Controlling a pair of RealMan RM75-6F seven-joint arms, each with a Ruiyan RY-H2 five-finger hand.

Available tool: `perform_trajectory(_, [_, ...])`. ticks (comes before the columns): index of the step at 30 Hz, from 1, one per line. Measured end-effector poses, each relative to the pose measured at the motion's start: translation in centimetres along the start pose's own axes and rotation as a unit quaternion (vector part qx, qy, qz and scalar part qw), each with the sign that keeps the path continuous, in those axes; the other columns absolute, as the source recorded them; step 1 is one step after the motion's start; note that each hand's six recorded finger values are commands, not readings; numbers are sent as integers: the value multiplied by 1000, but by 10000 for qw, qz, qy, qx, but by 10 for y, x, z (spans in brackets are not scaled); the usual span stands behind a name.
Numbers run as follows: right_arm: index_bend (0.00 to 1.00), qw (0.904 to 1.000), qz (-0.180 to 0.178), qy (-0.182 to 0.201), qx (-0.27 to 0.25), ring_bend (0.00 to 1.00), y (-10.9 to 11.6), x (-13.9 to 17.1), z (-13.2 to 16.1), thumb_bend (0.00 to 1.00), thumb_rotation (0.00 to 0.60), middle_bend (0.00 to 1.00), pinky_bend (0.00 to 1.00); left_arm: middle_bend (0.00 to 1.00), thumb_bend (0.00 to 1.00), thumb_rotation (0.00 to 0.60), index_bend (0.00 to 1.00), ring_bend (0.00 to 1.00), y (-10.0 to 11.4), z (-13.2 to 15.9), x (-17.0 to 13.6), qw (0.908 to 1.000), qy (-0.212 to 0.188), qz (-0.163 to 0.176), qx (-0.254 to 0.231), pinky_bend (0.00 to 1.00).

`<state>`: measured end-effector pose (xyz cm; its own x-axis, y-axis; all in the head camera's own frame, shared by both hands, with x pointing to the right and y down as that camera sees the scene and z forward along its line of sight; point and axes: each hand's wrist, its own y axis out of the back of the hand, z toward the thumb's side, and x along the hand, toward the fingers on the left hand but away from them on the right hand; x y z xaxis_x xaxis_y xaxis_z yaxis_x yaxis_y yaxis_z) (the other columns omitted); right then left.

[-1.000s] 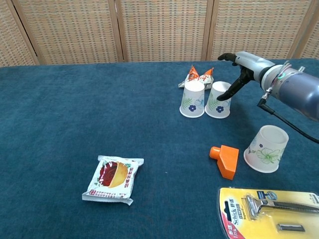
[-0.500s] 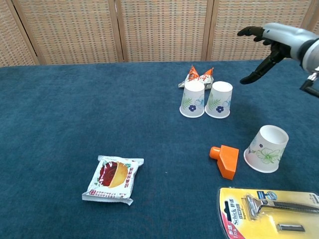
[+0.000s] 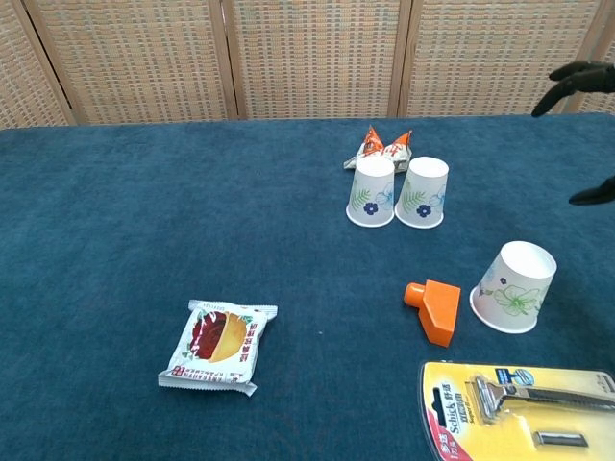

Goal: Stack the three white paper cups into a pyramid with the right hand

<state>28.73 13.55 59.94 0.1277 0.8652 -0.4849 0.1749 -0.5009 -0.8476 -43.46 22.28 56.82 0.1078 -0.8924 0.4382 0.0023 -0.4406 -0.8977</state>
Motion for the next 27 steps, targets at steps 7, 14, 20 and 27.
perform_trajectory(7, [282, 9997, 202, 82, 62, 0, -28, 18, 1, 13, 600, 0, 0, 0, 196, 600, 0, 0, 0, 2, -1, 10000, -28, -5, -10, 0])
perform_trajectory(14, [284, 9995, 254, 161, 75, 0, -39, 19, 7, 12, 600, 0, 0, 0, 196, 600, 0, 0, -1, 2, -1, 10000, -27, -15, -7, 0])
perform_trajectory(20, [284, 9990, 318, 207, 232, 0, -47, 18, 14, 12, 600, 0, 0, 0, 196, 600, 0, 0, 0, 2, -1, 10000, -48, -20, -37, 0])
perform_trajectory(27, [284, 9980, 528, 82, 335, 0, -61, 19, 15, 12, 600, 0, 0, 0, 196, 600, 0, 0, -1, 4, -2, 10000, -73, -44, -25, 0])
